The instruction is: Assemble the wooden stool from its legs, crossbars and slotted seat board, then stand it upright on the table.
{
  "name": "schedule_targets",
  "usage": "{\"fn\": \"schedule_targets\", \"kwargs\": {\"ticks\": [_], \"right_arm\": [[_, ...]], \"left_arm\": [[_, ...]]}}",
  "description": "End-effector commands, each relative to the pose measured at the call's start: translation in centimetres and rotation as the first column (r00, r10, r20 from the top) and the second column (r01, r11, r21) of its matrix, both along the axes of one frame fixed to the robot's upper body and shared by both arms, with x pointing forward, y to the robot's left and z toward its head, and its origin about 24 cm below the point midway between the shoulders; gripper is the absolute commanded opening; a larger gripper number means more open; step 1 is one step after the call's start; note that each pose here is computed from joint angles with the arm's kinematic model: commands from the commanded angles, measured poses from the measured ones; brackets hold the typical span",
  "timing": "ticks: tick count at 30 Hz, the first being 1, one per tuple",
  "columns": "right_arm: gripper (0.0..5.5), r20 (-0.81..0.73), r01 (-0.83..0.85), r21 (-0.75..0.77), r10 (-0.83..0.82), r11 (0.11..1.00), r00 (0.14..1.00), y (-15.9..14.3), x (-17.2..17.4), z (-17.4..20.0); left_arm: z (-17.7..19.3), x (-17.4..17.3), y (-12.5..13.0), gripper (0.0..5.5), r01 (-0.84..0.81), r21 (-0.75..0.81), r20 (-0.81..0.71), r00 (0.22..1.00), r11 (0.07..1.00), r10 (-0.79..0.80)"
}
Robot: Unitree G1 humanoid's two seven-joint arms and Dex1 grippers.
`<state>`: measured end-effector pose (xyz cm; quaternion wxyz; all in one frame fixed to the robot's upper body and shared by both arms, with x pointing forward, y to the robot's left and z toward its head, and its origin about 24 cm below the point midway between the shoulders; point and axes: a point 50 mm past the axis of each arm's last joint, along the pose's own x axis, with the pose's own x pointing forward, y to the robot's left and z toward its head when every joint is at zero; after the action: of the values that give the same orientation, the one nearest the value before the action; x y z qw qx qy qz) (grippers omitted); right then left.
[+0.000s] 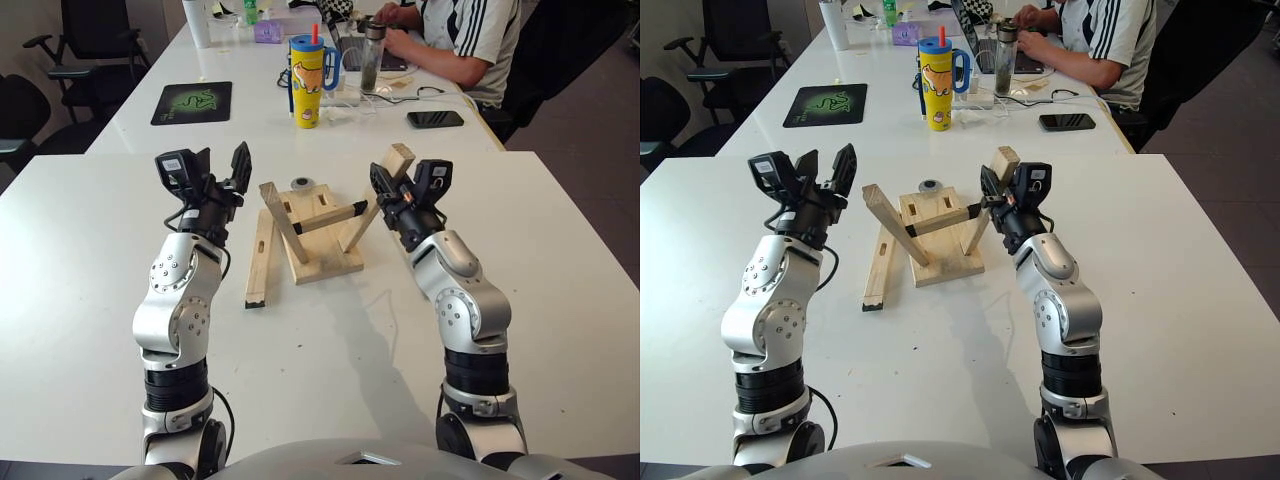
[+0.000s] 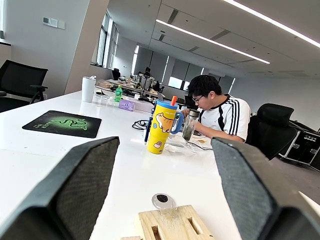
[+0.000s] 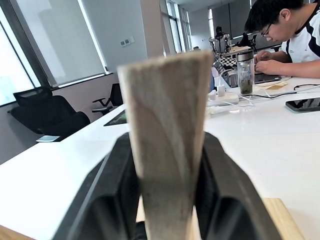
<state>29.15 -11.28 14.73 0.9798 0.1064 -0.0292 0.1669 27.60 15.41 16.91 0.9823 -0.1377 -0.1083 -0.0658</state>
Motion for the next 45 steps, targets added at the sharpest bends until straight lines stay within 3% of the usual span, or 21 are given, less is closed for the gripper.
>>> {"fn": "schedule_targets", "kwargs": {"ticks": [1,8,16,23,28,34,39,45], "right_arm": [[1.03,-0.049,-0.018,-0.110,0.013,0.994,0.999,0.8,-0.2,-1.2],[1.03,-0.055,-0.033,-0.155,0.025,0.987,0.998,1.5,-0.7,-1.6],[1.04,-0.098,-0.079,-0.172,0.063,0.982,0.993,2.4,-1.1,-2.4],[1.06,-0.200,-0.158,-0.237,0.111,0.959,0.973,2.9,-1.6,-4.2],[1.07,-0.408,-0.237,-0.217,0.133,0.947,0.903,2.2,-2.6,-7.7],[1.09,-0.442,-0.280,-0.307,0.124,0.910,0.888,1.9,-3.3,-8.7],[1.09,-0.509,-0.150,-0.096,0.081,0.984,0.857,2.6,-2.3,-7.9],[1.05,-0.539,0.016,-0.051,-0.041,0.999,0.841,3.0,-1.6,-7.2]], "left_arm": [[0.7,0.1,-0.7,3.40,0.014,0.006,0.014,1.000,1.000,-0.014],[1.6,1.2,-2.9,3.40,0.054,-0.017,0.025,0.998,0.998,-0.053],[-0.4,2.3,-4.8,3.40,0.071,-0.019,-0.063,0.995,0.997,-0.072],[-1.0,2.4,-4.7,3.40,0.075,0.002,-0.089,0.993,0.997,-0.075],[-1.5,2.3,-4.7,3.40,0.076,0.012,-0.111,0.991,0.997,-0.074],[-1.8,2.0,-4.3,3.40,0.068,0.022,-0.124,0.990,0.997,-0.065],[-1.9,1.8,-4.7,3.40,0.084,0.030,-0.128,0.989,0.996,-0.079],[-1.5,1.4,-4.8,3.40,0.081,0.055,-0.112,0.991,0.995,-0.075]]}}
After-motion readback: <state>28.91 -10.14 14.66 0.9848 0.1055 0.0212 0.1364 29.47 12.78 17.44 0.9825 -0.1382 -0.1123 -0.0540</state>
